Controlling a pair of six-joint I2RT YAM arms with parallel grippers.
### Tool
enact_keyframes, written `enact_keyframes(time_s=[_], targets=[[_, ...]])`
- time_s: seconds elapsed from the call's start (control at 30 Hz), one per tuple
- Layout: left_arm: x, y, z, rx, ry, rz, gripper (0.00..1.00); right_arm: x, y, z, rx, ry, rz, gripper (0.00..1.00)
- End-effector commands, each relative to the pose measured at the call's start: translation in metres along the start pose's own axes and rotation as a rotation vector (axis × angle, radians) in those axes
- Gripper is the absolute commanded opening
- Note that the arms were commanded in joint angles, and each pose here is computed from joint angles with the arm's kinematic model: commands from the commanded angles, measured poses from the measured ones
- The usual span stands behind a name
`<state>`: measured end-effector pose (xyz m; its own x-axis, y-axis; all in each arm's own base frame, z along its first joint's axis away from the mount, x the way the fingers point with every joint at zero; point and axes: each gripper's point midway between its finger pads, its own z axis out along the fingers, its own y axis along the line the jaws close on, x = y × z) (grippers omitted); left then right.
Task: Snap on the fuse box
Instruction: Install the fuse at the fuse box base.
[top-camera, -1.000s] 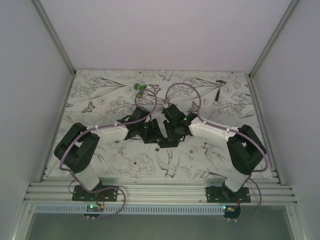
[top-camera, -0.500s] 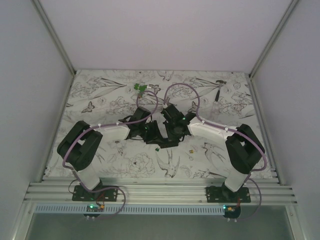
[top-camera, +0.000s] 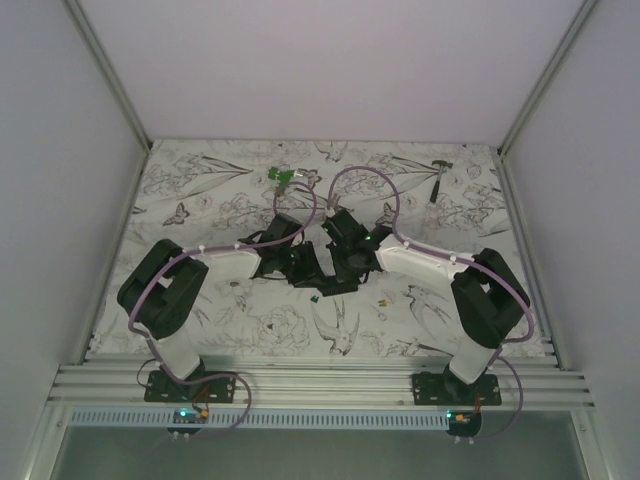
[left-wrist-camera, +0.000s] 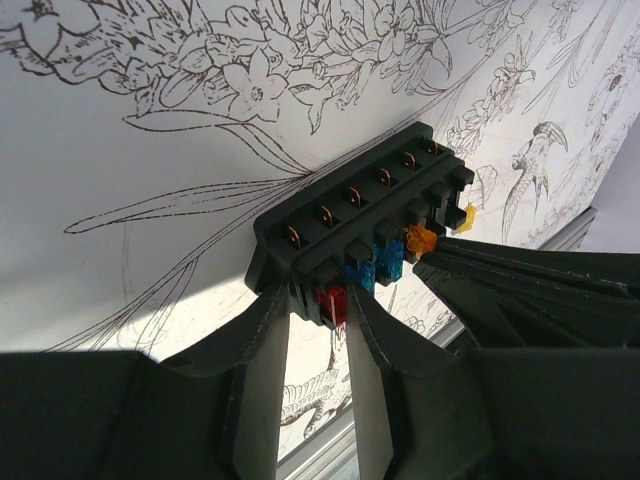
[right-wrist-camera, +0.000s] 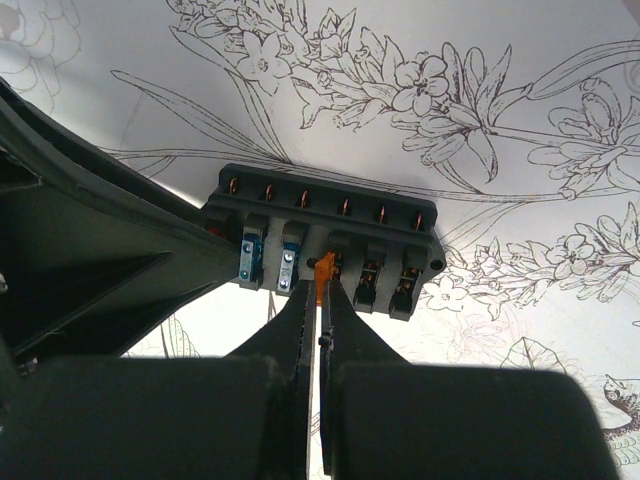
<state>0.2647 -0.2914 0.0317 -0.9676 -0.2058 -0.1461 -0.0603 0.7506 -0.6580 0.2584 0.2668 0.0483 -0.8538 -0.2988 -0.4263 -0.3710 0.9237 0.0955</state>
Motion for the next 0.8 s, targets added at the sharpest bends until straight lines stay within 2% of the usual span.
enact_keyframes(time_s=[0.0,0.4,0.77], targets=[[0.009,0.027,0.007,-0.094,0.026,-0.014,0.30,0.018,-0.008,0.006,0.038,0.054,-0.027,0.01],[0.009,0.028,0.004,-0.103,0.020,-0.005,0.30,-0.008,-0.007,-0.012,0.060,-0.004,-0.040,0.10],[0.009,0.027,0.005,-0.100,0.026,-0.001,0.30,-0.001,-0.004,-0.002,0.042,0.032,-0.065,0.01]])
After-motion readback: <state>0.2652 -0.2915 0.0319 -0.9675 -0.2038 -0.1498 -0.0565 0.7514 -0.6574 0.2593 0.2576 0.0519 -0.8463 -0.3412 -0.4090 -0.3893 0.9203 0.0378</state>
